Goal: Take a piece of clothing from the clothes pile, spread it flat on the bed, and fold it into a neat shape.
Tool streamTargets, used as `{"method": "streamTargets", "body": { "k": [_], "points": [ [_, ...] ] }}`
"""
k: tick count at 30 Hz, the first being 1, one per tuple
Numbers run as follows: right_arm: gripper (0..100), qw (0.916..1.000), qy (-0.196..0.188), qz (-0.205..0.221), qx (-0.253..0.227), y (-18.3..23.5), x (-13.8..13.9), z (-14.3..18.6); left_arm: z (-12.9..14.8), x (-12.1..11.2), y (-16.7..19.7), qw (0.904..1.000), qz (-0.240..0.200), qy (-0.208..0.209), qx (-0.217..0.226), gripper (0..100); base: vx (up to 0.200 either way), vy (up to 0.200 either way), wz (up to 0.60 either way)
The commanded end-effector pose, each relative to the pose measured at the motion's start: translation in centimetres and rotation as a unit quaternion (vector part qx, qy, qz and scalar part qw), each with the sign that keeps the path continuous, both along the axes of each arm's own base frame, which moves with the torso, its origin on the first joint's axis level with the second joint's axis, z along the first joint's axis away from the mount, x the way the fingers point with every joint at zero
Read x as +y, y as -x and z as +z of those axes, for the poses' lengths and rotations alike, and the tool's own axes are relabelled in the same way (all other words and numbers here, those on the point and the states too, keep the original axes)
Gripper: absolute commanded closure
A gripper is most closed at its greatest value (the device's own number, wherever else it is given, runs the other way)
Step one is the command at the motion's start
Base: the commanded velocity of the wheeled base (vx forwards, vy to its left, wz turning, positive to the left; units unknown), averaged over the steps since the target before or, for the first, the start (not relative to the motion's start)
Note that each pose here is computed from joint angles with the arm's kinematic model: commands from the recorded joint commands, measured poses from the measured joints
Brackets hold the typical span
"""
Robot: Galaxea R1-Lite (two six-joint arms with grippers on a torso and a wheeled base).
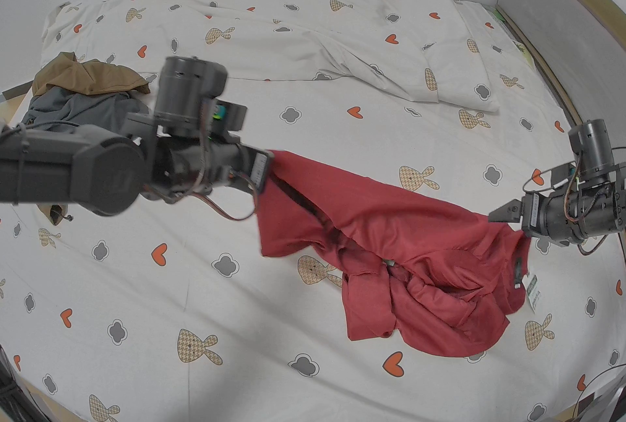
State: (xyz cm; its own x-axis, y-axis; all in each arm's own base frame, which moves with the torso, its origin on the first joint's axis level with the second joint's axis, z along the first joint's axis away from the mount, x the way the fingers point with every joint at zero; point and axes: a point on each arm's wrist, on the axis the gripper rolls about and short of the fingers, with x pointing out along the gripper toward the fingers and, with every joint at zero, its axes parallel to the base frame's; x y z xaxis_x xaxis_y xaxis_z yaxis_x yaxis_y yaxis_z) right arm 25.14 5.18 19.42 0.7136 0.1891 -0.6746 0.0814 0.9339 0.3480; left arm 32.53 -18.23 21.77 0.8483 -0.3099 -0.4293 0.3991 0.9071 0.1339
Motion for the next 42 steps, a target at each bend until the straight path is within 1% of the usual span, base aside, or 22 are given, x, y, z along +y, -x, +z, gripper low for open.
{"method": "streamTargets", "body": {
  "k": [1,4,6,8,10,11,13,15,16,20,22,26,31,35,38,40,42],
  "points": [
    [0,0.9974,0.006,-0.032,0.064,-0.2,-4.2,-3.5,5.6,6.4,0.4,0.9936,0.078,0.033,-0.074,100,0.000,0.000,0.00],
    [0,0.9959,0.007,-0.035,0.084,-1.1,-4.3,-4.6,6.5,8.1,0.2,0.9901,0.102,0.037,-0.088,100,0.000,0.000,0.00],
    [0,0.9956,0.006,-0.033,0.088,-1.6,-4.2,-5.0,7.1,9.3,0.2,0.9874,0.119,0.039,-0.096,100,0.000,0.000,0.00],
    [0,0.9964,0.006,-0.029,0.079,-2.3,-4.0,-5.3,7.5,10.2,0.2,0.9851,0.133,0.040,-0.102,100,0.000,0.000,0.00],
    [0,0.9970,0.005,-0.027,0.072,-2.9,-3.9,-5.5,7.5,10.5,0.2,0.9846,0.137,0.039,-0.101,100,0.000,0.000,0.00],
    [0,0.9982,0.005,-0.021,0.056,-3.9,-3.5,-5.8,7.2,10.8,0.2,0.9847,0.140,0.037,-0.096,100,0.000,0.000,0.00],
    [0,0.9992,0.000,-0.010,0.039,-5.1,-2.4,-6.2,6.2,10.7,0.1,0.9863,0.140,0.031,-0.081,100,0.000,0.000,0.00],
    [0,0.9995,0.000,-0.001,0.033,-5.7,-1.8,-6.5,5.4,10.7,0.0,0.9873,0.140,0.025,-0.070,100,0.000,0.000,0.00],
    [0,0.9996,-0.001,0.012,0.025,-6.3,-0.9,-6.7,4.6,10.4,0.0,0.9887,0.137,0.020,-0.058,100,0.000,0.000,0.00],
    [0,0.9993,-0.006,0.037,0.002,-7.0,1.0,-5.7,3.0,10.0,-0.5,0.9904,0.133,0.010,-0.034,100,0.000,0.000,0.00],
    [0,0.9989,-0.013,0.045,-0.002,-6.8,1.9,-5.4,2.7,9.9,-0.8,0.9902,0.136,0.009,-0.031,100,0.000,0.000,0.00],
    [0,0.9982,-0.016,0.056,-0.010,-5.9,2.5,-4.6,3.2,10.1,-0.6,0.9888,0.144,0.010,-0.038,100,0.000,0.000,0.00],
    [0,0.9977,-0.018,0.063,-0.017,-3.8,2.3,-3.7,4.2,10.2,0.3,0.9881,0.143,0.014,-0.053,100,0.000,0.000,0.00],
    [0,0.9963,-0.016,0.084,-0.005,-2.1,3.1,-4.2,4.2,10.2,0.0,0.9881,0.143,0.014,-0.053,100,0.000,0.000,0.00],
    [0,0.9952,-0.016,0.096,0.002,-2.0,3.9,-4.6,4.0,10.1,-0.2,0.9882,0.143,0.014,-0.052,100,0.000,0.000,0.00],
    [0,0.9936,-0.015,0.112,0.005,-1.7,4.9,-4.7,3.8,10.1,-0.3,0.9885,0.143,0.011,-0.049,100,0.000,0.000,0.00],
    [0,0.9930,-0.015,0.117,0.007,-1.7,5.2,-4.9,3.7,10.1,-0.3,0.9886,0.142,0.009,-0.049,100,0.000,0.000,0.00]
  ]
}}
